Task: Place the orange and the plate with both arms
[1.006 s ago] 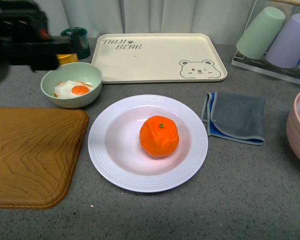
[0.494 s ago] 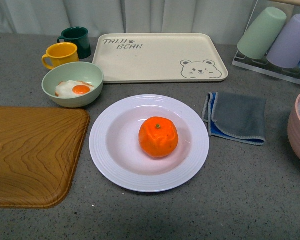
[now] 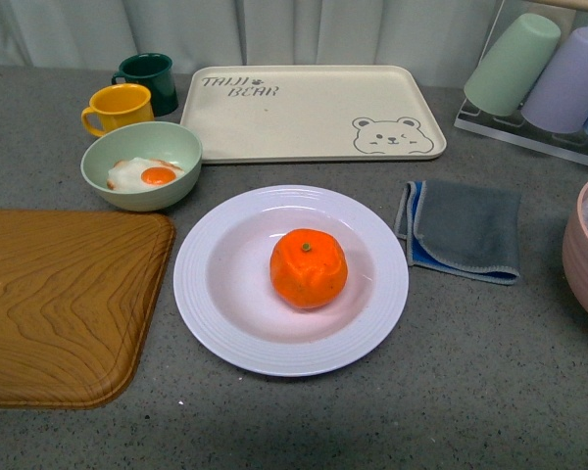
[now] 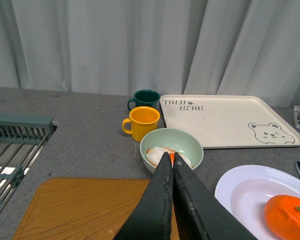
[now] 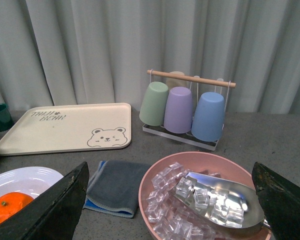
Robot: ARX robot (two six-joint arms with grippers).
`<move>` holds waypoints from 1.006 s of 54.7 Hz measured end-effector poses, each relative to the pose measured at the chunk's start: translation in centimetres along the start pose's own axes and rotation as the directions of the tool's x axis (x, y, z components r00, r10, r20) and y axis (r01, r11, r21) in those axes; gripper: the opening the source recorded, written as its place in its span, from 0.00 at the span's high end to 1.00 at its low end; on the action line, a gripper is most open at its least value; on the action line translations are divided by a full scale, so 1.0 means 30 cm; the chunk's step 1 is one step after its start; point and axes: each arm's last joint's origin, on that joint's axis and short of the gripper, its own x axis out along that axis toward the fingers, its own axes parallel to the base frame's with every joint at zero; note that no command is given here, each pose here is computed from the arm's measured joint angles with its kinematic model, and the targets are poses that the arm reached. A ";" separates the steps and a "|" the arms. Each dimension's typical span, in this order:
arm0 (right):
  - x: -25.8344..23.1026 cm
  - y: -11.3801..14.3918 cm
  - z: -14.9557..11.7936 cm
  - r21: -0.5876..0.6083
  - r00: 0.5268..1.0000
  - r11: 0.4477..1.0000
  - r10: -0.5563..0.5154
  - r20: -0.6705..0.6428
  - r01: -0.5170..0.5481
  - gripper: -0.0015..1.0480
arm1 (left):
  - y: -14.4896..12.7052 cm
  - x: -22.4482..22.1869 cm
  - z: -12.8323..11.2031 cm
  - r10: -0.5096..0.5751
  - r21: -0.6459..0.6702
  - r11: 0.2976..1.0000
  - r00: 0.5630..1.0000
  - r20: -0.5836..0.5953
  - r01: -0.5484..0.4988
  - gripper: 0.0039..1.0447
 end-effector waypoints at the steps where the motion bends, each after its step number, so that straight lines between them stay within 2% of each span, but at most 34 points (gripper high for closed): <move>1: 0.000 0.000 0.000 0.000 1.000 1.000 0.000 0.000 0.000 0.09 | 0.000 -0.004 0.002 -0.002 0.000 1.000 1.000 0.002 0.002 0.97; 55: 0.000 0.000 0.000 0.000 1.000 1.000 0.000 0.000 0.000 0.09 | 0.000 -0.104 0.016 -0.001 0.000 1.000 1.000 0.017 0.001 0.97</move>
